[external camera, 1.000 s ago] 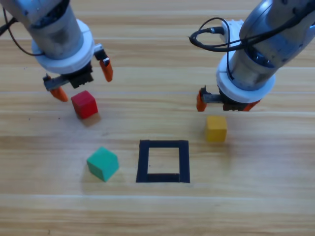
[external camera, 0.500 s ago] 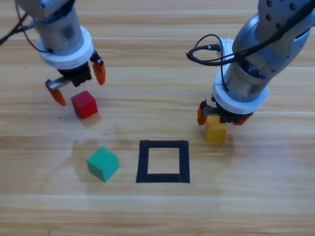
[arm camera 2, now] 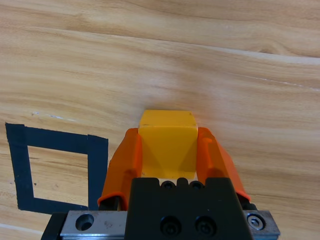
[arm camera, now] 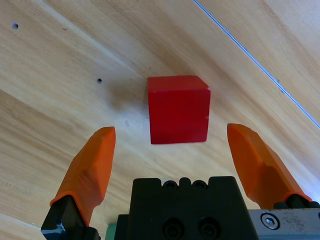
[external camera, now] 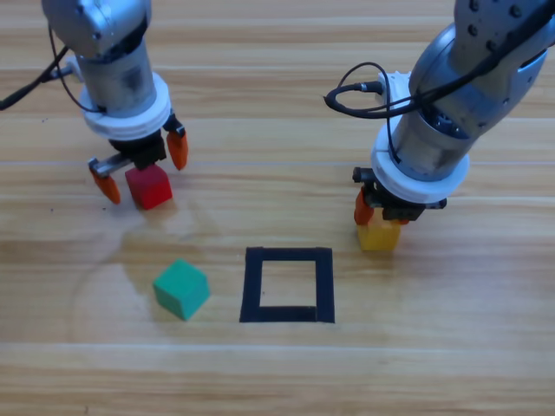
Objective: Stack the blocks in the rectangular block: red at the bottom, yellow in the middle, green on top
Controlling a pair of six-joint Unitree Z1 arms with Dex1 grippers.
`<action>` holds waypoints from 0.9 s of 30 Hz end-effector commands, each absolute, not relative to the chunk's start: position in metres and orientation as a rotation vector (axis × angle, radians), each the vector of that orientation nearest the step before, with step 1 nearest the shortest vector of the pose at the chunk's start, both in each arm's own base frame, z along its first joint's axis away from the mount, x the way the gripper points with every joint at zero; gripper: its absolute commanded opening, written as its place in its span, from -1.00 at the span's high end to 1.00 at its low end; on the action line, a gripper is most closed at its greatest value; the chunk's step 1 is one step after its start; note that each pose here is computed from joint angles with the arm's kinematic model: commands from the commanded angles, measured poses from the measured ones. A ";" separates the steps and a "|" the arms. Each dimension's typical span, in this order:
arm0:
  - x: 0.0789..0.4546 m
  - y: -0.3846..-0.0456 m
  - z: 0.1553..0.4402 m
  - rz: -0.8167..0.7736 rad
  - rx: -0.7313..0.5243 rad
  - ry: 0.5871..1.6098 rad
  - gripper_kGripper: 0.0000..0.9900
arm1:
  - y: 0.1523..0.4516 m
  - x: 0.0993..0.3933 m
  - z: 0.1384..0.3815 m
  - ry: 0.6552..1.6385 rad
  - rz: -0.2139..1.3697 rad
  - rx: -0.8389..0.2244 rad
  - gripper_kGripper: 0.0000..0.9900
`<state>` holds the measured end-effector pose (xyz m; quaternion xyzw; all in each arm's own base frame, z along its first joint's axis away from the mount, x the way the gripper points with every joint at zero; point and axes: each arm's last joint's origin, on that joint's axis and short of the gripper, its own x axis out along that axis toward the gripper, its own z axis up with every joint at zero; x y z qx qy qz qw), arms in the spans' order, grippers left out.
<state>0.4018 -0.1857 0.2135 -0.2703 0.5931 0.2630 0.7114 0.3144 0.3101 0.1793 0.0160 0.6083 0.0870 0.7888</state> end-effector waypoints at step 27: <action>0.431 -0.170 0.162 0.518 -0.490 1.415 0.80 | 0.286 0.263 0.233 1.214 0.266 -0.072 1.00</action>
